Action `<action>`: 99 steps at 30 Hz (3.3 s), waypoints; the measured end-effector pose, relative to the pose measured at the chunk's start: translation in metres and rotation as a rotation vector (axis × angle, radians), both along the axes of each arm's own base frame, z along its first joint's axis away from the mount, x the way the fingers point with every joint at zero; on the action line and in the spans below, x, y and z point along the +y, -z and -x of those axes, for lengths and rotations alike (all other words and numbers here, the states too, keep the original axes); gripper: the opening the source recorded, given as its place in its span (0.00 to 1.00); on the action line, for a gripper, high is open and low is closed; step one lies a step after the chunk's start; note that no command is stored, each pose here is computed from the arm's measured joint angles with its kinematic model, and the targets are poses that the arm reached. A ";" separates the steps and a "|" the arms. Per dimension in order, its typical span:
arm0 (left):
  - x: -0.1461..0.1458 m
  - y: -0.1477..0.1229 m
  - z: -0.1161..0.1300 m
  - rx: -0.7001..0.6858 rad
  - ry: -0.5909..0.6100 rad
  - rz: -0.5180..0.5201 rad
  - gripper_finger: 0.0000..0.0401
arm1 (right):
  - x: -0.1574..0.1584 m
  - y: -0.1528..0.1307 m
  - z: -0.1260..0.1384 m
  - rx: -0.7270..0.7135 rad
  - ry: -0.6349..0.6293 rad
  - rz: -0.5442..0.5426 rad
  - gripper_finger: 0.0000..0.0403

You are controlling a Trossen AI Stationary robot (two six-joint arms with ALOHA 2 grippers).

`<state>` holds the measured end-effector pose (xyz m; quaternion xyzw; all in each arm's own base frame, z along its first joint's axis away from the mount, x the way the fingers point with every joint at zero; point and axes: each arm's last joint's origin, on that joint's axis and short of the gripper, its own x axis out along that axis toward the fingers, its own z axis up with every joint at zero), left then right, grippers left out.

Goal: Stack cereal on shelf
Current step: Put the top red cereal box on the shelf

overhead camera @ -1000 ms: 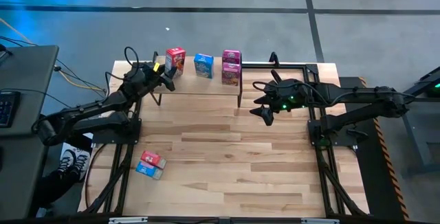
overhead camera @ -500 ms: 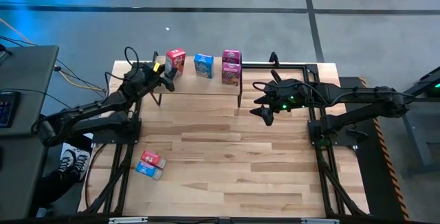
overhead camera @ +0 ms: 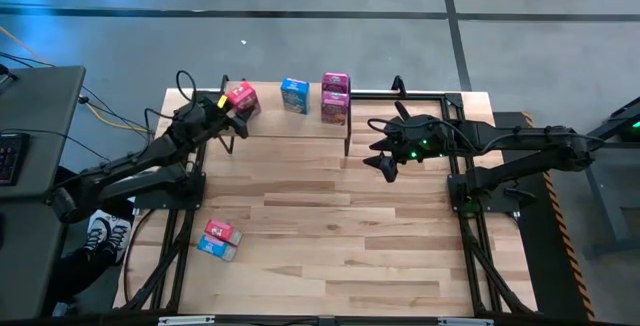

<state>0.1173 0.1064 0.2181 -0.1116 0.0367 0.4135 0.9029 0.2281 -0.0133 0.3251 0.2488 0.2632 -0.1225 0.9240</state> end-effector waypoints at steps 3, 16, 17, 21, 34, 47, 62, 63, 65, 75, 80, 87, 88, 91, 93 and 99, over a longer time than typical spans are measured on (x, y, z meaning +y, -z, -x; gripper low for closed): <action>-0.003 -0.002 0.004 0.002 -0.002 -0.010 0.69 | 0.000 0.000 0.000 -0.001 0.009 -0.013 0.65; -0.012 -0.014 0.014 -0.023 -0.009 -0.043 0.69 | 0.000 0.000 0.000 -0.002 0.009 -0.014 0.65; -0.012 -0.018 0.014 -0.023 -0.008 -0.052 0.69 | 0.000 0.000 0.000 -0.002 0.010 -0.014 0.65; -0.013 -0.028 0.015 0.039 -0.007 -0.046 0.69 | 0.000 0.000 0.000 -0.002 0.009 -0.013 0.65; -0.021 -0.033 0.023 0.059 0.022 0.103 0.69 | -0.001 0.000 0.000 -0.001 0.018 0.006 0.65; -0.044 -0.032 0.043 -0.113 0.101 0.290 0.61 | -0.001 0.000 0.000 0.001 0.012 0.020 0.65; -0.043 -0.040 0.022 -0.486 0.036 0.573 0.01 | -0.003 0.000 0.000 0.007 0.062 0.085 0.65; -0.043 -0.041 0.020 -0.503 0.042 0.586 0.00 | -0.003 0.000 0.000 0.007 0.062 0.085 0.65; -0.043 -0.040 0.017 -0.523 0.031 0.623 0.00 | -0.003 0.000 0.000 0.007 0.062 0.085 0.65; -0.052 -0.038 0.008 -0.608 -0.143 0.608 0.00 | -0.003 0.000 0.000 0.008 0.071 0.090 0.65; -0.055 -0.036 0.004 -0.614 -0.198 0.589 0.00 | -0.004 0.000 0.001 0.011 0.097 0.118 0.65; -0.053 -0.037 -0.009 -0.651 -0.170 0.605 0.00 | -0.004 -0.001 0.001 0.012 0.089 0.137 0.65; -0.053 -0.036 -0.010 -0.648 -0.178 0.607 0.00 | -0.004 -0.001 0.000 0.013 0.085 0.142 0.65; -0.051 -0.033 -0.013 -0.649 -0.217 0.611 0.00 | -0.004 -0.001 0.000 0.014 0.081 0.149 0.65; -0.050 -0.032 -0.015 -0.658 -0.241 0.610 0.00 | -0.004 -0.001 0.000 0.014 0.081 0.149 0.65; -0.049 -0.032 -0.014 -0.677 -0.285 0.588 0.00 | -0.004 -0.001 0.000 0.014 0.080 0.149 0.65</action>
